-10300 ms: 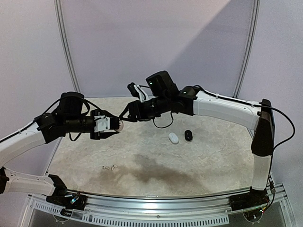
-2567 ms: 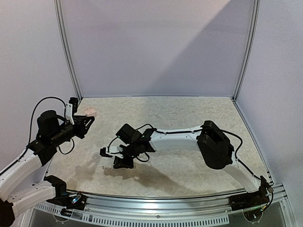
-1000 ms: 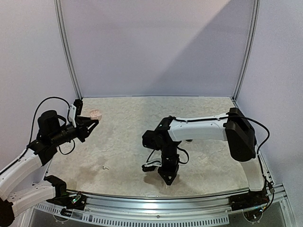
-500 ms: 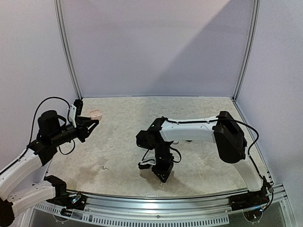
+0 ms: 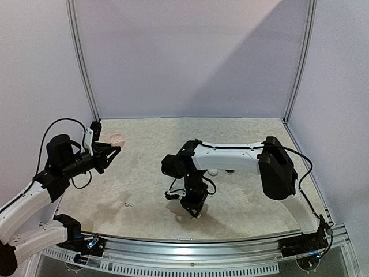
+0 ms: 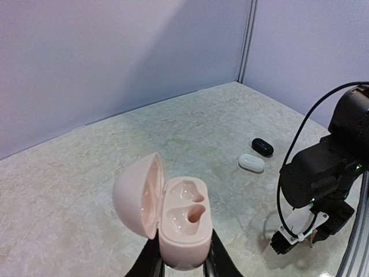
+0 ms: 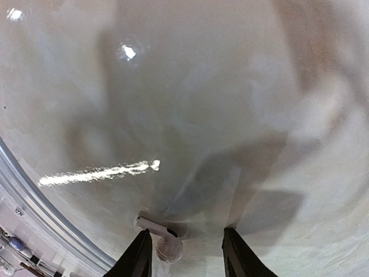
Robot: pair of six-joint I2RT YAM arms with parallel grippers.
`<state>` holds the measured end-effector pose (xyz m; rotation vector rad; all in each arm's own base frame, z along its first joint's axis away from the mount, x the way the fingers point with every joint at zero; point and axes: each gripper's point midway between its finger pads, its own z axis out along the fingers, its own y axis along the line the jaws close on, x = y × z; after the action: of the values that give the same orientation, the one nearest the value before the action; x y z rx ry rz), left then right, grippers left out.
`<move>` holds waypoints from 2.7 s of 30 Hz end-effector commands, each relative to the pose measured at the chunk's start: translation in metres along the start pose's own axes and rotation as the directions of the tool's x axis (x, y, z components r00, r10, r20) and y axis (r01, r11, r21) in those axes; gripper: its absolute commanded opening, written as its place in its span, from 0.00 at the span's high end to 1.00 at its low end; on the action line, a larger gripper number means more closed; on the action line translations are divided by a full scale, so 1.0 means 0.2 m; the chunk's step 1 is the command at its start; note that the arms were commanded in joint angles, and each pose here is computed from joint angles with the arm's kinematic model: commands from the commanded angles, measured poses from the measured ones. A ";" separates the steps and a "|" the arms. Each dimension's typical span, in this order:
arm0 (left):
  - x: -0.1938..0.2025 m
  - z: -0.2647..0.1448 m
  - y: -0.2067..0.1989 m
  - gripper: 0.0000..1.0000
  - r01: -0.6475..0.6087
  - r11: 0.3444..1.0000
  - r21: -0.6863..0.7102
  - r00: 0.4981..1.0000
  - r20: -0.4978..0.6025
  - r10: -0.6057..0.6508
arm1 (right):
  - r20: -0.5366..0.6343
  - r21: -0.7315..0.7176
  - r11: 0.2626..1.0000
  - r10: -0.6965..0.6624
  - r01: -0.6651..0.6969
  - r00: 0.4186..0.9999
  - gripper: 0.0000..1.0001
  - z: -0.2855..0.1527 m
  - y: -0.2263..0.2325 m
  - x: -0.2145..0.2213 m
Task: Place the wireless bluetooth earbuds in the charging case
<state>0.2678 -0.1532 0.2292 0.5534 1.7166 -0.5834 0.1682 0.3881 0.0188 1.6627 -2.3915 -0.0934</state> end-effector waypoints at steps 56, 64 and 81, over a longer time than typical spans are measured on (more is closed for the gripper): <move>0.12 -0.16 -0.63 1.00 -0.331 0.763 0.555 0.942 0.240 0.234 | 0.107 -0.136 0.382 0.923 -0.914 0.370 0.61 0.00 0.06 0.07; 0.19 -0.23 -0.72 1.00 -0.403 0.656 0.639 0.915 0.271 0.299 | 0.107 -0.132 0.376 0.925 -0.917 0.364 0.62 0.01 0.05 0.07; 0.20 -0.23 -0.72 1.00 -0.384 0.664 0.642 0.923 0.246 0.296 | 0.118 -0.028 0.432 0.897 -0.901 0.426 0.64 0.04 0.02 0.05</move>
<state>0.1362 -0.2299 0.2111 1.3083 1.1827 -0.9400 0.1602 0.3837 0.0160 0.0783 -3.0227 -0.0324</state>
